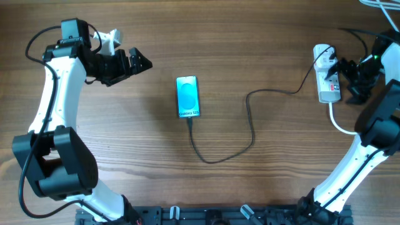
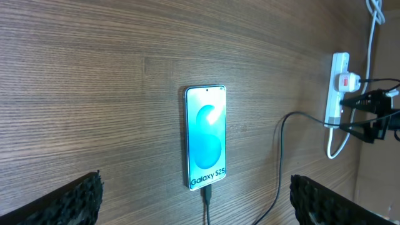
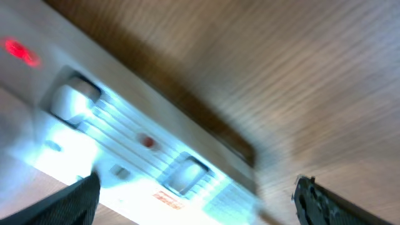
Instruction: Plug charger to phone and switch on socket
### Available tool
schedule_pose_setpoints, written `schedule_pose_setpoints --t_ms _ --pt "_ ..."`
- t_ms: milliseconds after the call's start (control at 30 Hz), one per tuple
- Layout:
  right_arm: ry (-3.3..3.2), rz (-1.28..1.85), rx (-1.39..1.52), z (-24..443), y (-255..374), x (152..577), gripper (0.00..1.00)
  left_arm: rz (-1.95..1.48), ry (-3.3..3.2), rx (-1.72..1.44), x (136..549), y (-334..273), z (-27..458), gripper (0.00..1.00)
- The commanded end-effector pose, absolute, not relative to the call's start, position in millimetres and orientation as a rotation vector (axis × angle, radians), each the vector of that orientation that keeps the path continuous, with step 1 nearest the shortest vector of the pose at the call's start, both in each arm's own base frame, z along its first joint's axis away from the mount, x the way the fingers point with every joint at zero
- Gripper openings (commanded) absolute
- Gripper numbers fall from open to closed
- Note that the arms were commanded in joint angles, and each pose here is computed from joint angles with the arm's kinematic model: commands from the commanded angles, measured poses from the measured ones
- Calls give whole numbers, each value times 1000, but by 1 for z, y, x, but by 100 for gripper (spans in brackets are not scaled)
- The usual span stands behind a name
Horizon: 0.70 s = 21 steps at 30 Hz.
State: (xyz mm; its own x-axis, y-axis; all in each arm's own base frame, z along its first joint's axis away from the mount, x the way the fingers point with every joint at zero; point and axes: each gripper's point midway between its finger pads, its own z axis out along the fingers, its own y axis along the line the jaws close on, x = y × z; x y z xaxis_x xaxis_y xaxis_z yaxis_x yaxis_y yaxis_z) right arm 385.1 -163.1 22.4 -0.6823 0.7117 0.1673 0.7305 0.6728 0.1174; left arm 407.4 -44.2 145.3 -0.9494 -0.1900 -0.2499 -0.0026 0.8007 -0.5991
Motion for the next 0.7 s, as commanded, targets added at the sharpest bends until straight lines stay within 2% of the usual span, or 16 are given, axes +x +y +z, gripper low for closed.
schedule_pose_setpoints --t_ms 0,100,333,500,667 --pt "-2902 -31 -1017 53 -199 383 100 -887 2684 -142 407 -43 148 100" --pt "-2965 -13 -799 58 -201 381 100 -886 2684 -142 407 -43 148 100" --pt "-2991 -2 -824 57 -205 388 100 -886 2684 -142 407 -43 148 100" --pt "-3214 82 -887 62 -232 440 100 -887 2684 -142 407 -43 148 100" --pt "-3502 214 -969 89 -265 503 100 -887 2684 -142 407 -43 148 100"
